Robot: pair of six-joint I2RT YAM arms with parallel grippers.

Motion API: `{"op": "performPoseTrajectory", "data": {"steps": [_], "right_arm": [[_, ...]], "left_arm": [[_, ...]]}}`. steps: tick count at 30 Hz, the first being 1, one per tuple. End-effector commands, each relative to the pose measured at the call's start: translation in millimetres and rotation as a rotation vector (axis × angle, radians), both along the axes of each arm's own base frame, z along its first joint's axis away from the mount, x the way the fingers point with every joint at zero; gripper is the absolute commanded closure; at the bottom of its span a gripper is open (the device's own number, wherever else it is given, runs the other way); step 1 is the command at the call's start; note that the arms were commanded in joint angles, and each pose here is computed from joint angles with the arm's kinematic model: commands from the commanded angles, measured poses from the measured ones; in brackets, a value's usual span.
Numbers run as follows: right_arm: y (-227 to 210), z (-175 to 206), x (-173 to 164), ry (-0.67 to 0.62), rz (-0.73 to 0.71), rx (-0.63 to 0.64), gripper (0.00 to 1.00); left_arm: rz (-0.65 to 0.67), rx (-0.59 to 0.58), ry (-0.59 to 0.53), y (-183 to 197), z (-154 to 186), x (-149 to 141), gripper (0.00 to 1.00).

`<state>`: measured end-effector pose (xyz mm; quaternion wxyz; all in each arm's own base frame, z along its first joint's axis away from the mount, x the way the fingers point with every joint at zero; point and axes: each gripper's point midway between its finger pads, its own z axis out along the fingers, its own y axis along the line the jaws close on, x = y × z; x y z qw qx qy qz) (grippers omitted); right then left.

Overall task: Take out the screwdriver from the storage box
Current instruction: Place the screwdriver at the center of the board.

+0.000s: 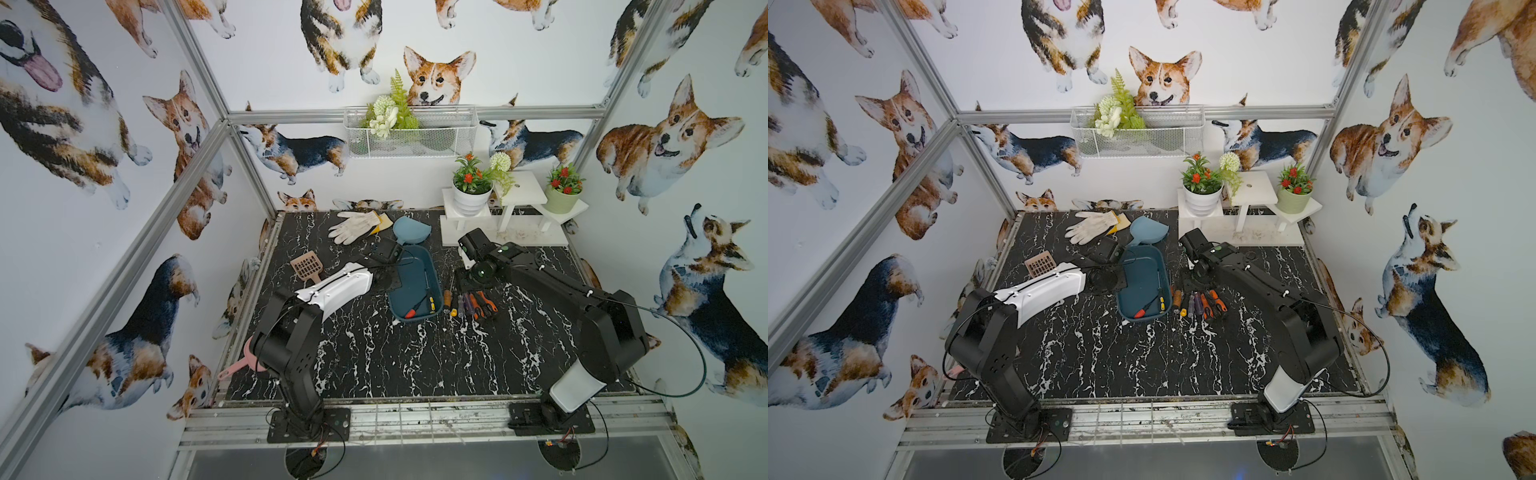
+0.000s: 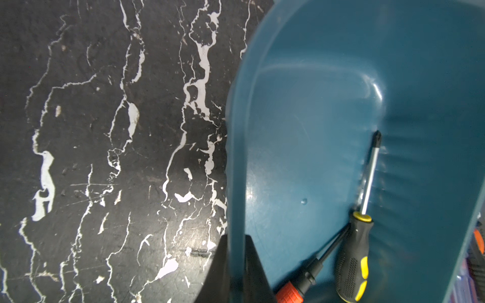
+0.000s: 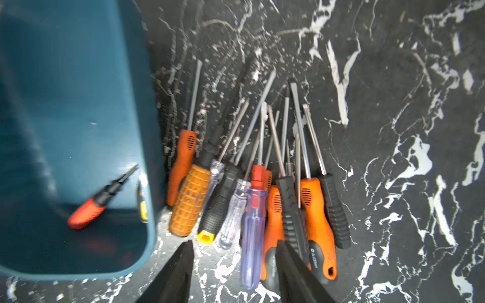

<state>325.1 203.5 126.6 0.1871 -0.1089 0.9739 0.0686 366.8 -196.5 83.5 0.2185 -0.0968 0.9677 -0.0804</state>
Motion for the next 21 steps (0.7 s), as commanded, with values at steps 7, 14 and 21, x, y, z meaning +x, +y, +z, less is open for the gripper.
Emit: {"op": "performPoseTrajectory", "data": {"steps": [7, 14, 21], "right_arm": [[56.4, 38.1, -19.2, -0.056, 0.145, 0.136, 0.41], [90.3, 19.6, -35.3, 0.030, 0.142, 0.217, 0.42], [113.8, 3.4, -42.2, 0.082, 0.131, 0.251, 0.43]], "left_arm": [[0.015, -0.047, -0.092, -2.9, 16.6, 8.4, 1.00], [0.014, -0.056, -0.130, -1.9, 22.3, 9.2, 1.00], [0.014, -0.054, -0.136, -3.0, 23.8, 9.9, 1.00]]}}
